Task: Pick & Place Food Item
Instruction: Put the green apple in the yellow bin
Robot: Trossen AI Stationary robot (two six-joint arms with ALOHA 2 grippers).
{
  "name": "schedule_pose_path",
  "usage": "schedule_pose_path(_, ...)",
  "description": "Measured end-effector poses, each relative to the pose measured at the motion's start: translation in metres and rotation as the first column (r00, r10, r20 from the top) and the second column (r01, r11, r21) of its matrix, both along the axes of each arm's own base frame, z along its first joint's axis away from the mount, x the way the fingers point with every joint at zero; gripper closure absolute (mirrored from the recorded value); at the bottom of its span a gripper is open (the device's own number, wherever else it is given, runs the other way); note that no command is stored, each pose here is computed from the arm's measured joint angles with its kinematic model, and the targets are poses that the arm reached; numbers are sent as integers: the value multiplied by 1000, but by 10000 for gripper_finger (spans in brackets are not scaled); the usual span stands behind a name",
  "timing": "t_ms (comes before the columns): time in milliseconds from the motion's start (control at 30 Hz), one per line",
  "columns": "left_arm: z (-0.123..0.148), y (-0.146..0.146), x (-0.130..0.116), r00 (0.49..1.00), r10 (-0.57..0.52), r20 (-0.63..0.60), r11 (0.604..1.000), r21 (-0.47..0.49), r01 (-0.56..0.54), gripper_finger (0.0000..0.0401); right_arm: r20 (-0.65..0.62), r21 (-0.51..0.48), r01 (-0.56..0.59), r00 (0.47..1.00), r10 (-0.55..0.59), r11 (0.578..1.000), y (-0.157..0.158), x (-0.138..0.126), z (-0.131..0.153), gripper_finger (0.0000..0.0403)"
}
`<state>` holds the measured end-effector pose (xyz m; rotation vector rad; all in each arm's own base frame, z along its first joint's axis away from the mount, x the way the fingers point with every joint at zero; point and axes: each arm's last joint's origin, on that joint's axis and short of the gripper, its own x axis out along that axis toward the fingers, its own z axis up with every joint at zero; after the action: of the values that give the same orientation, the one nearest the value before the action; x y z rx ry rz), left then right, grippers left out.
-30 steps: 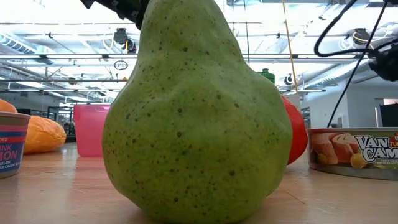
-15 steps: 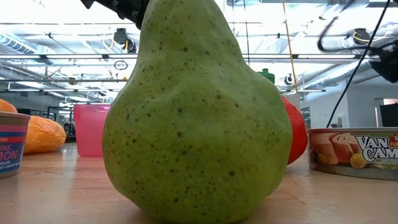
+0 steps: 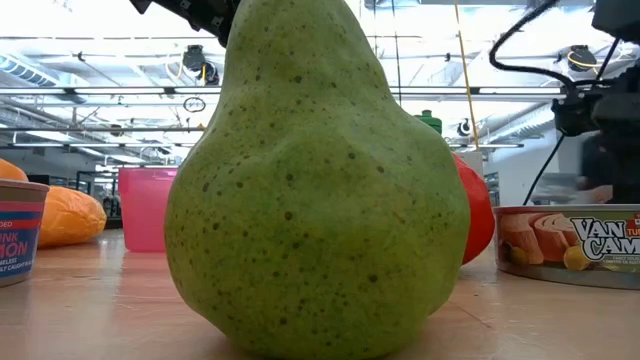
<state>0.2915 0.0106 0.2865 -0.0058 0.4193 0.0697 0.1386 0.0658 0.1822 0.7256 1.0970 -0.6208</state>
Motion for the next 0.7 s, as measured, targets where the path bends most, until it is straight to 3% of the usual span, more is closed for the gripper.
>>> schedule_pose_path(167, 0, 0, 0, 1000, 1, 0, 1000, -2, -1, 61, 203, -34, -70, 976, 75, 997, 0, 12, 13, 178)
schedule_pose_path(300, 0, 0, 0, 1000, 1, 0, 1000, -4, -1, 61, 449, -97, -149, 876, 177, 984, 3, 23, 34, 188)
schedule_pose_path(400, 0, 0, 0, 1000, 3, 1, 1000, -7, -3, 61, 627, -191, -196, 730, 273, 962, 7, 34, 55, 192)
schedule_pose_path(500, 0, 0, 0, 1000, 4, 2, 1000, -9, -4, 61, 742, -325, -213, 546, 388, 921, 12, 44, 76, 193)
schedule_pose_path(667, 0, 0, 0, 1000, 5, 2, 1000, -12, -5, 61, 829, -480, -236, 194, 524, 845, 23, 56, 105, 191)
schedule_pose_path(700, 0, 0, 0, 1000, 7, 3, 1000, -17, -7, 61, 828, -498, -243, 151, 540, 832, 25, 58, 110, 189)
